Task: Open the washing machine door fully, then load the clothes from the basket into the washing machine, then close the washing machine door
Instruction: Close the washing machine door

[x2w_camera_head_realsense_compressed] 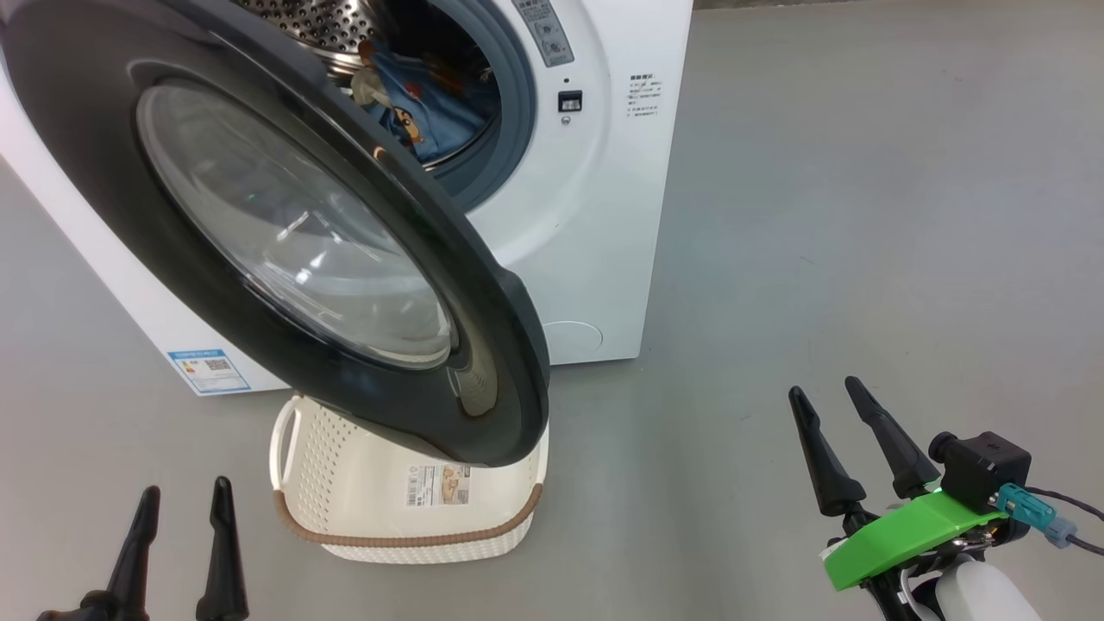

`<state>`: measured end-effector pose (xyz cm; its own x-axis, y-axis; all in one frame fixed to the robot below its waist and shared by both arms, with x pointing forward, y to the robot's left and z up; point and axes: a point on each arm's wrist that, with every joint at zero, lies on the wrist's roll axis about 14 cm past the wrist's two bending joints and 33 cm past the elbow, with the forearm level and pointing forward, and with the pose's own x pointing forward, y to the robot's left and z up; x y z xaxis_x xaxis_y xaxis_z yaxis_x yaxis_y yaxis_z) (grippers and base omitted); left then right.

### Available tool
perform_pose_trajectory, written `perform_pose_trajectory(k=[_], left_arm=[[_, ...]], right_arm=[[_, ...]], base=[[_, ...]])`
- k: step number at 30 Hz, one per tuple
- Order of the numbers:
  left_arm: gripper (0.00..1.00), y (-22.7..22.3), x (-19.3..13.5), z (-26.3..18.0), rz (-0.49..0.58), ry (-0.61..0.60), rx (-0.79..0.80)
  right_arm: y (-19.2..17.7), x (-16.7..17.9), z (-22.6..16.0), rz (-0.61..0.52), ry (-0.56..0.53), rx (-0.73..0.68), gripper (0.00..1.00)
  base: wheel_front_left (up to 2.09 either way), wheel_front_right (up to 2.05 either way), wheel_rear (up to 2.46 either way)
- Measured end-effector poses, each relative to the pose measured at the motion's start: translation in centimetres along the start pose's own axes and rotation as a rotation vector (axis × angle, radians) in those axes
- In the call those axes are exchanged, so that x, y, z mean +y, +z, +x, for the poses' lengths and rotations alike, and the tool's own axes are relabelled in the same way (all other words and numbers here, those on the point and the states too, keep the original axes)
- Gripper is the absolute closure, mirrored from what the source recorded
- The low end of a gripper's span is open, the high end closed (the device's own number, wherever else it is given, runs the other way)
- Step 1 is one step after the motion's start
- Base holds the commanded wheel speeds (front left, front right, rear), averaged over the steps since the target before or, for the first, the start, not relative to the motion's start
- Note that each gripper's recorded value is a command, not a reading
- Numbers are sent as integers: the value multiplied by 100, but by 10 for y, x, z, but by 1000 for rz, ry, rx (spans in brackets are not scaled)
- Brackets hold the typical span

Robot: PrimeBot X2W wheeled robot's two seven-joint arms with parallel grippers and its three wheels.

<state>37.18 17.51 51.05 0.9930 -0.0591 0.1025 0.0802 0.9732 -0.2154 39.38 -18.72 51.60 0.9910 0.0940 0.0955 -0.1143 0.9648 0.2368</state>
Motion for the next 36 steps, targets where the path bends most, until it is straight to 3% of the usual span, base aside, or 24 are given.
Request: perform_pose_trajectory(k=[13,14,16,17,18,25,36], left_arm=[[0,3,0,-1,6,2,-11],[0,3,1,-2,6,3,-11],[0,3,1,-2,7,6,-11],[0,3,2,-2,7,7,-11],[0,3,2,-3,7,8,-11],[0,4,6,-7,8,23,-12],[0,11,25,-21,7,89,-30]], right_arm=[[-1,3,2,1,9,2,0],[-1,3,2,1,10,2,12],[-1,3,3,1,12,3,55],[-1,4,4,0,13,4,69],[-1,4,4,-2,15,4,98],[6,12,15,-5,45,-20,100],[61,57,56,-20,191,-180,100]], base=[[0,0,0],[0,0,0],[0,0,0],[0,0,0],[0,0,0],[0,0,0],[0,0,0]])
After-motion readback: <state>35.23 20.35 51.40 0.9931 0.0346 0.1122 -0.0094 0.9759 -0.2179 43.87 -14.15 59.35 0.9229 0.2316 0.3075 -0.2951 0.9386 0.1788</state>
